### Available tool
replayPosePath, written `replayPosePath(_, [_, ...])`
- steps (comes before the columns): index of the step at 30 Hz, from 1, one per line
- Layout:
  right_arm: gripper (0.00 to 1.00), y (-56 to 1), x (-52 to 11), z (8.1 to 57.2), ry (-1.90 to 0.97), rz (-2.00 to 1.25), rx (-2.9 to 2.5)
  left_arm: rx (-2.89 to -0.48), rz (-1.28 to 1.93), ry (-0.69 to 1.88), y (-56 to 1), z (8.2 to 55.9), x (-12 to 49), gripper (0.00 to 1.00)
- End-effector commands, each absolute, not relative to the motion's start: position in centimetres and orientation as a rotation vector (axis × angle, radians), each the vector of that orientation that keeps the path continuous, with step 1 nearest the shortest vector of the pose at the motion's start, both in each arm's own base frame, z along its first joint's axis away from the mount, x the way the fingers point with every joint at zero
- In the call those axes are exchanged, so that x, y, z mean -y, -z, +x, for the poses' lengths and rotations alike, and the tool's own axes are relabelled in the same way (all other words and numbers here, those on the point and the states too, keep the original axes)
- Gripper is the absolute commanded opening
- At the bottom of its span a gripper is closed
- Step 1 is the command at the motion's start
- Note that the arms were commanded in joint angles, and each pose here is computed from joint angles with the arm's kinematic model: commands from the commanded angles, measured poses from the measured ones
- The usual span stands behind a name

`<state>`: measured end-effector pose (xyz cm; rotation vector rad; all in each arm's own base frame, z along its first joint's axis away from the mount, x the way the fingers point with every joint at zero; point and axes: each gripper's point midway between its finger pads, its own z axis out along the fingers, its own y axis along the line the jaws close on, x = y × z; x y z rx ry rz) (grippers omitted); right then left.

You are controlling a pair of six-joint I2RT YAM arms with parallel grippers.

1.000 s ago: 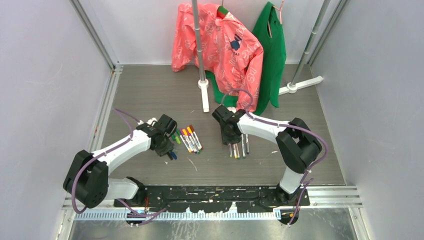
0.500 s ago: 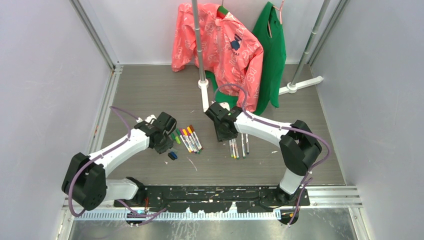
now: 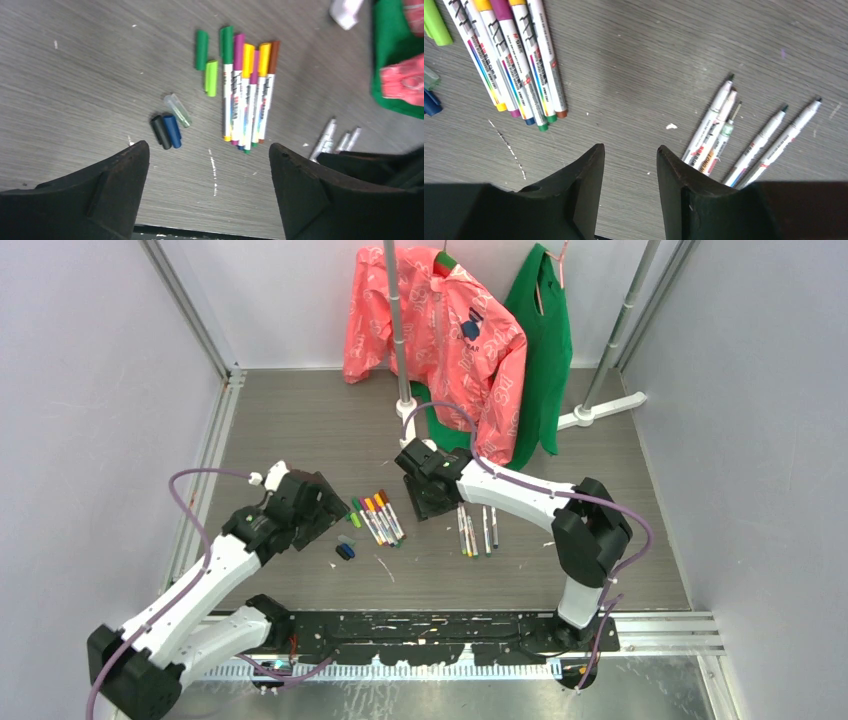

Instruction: Open the pen caps

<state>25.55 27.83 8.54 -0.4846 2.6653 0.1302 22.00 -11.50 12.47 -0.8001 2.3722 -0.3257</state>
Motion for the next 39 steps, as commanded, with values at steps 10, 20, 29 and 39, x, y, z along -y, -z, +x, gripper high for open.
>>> replayPosePath(10, [0.49,-8.4,-33.1,26.7,-0.304,-0.643,-2.636,-2.256,-0.743,0.600,-14.4,22.3,12.9,1.00])
replayPosePath(20, [0.49,-7.0,-35.2,27.0,-0.343,-0.687,-2.658,-2.316,-0.721,0.554,-13.5,21.8,12.6,1.00])
replayPosePath(29, [0.49,-6.2,-36.3,27.5,-0.343,-0.708,-2.669,-2.308,-0.723,0.527,-13.7,21.9,12.0,1.00])
replayPosePath(39, [0.49,-5.2,-37.1,28.0,-0.336,-0.715,-2.682,-2.301,-0.724,0.498,-13.7,21.9,11.3,1.00])
